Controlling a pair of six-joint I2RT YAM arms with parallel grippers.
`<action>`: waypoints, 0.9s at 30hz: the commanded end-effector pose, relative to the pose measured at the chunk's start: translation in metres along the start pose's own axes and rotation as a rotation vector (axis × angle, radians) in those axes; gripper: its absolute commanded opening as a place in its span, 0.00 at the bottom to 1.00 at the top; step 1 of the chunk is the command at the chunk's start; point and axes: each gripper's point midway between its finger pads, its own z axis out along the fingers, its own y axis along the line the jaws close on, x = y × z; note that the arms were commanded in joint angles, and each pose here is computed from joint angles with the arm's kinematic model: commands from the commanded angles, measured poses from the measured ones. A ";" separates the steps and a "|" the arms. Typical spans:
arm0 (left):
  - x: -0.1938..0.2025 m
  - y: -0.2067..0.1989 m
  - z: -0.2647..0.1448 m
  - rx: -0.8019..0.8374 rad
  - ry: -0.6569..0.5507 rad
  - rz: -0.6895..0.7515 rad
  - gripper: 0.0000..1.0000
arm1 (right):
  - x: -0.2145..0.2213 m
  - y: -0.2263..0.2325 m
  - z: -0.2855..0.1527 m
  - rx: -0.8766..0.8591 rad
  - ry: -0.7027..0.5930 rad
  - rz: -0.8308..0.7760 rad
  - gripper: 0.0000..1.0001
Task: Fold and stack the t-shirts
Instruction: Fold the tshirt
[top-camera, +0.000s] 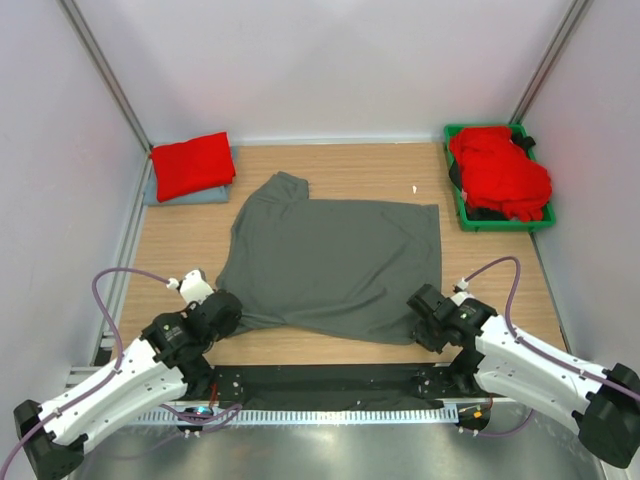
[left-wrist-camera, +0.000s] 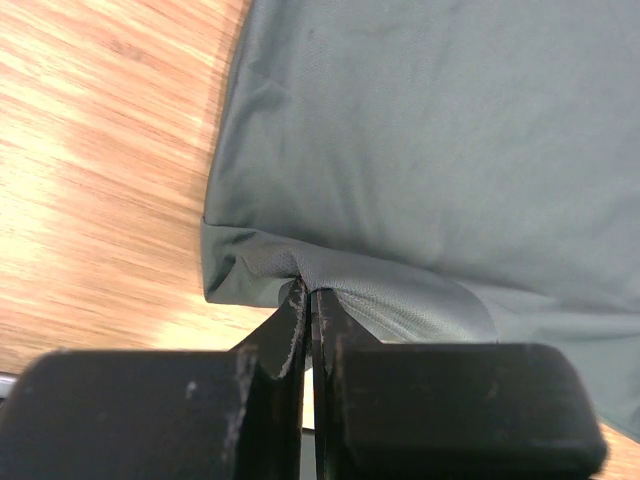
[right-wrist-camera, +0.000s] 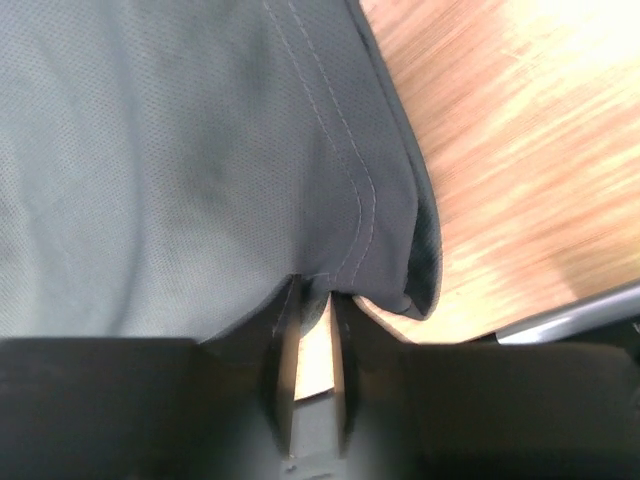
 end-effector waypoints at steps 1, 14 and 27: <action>-0.015 -0.001 -0.002 -0.012 -0.060 -0.026 0.00 | -0.002 -0.004 0.009 0.002 -0.027 0.014 0.12; 0.025 -0.038 -0.011 0.085 0.207 0.112 0.00 | -0.029 0.016 -0.037 -0.077 -0.115 -0.074 0.01; 0.023 -0.052 -0.042 0.030 0.352 0.306 0.00 | -0.070 0.028 -0.087 -0.140 -0.279 -0.128 0.01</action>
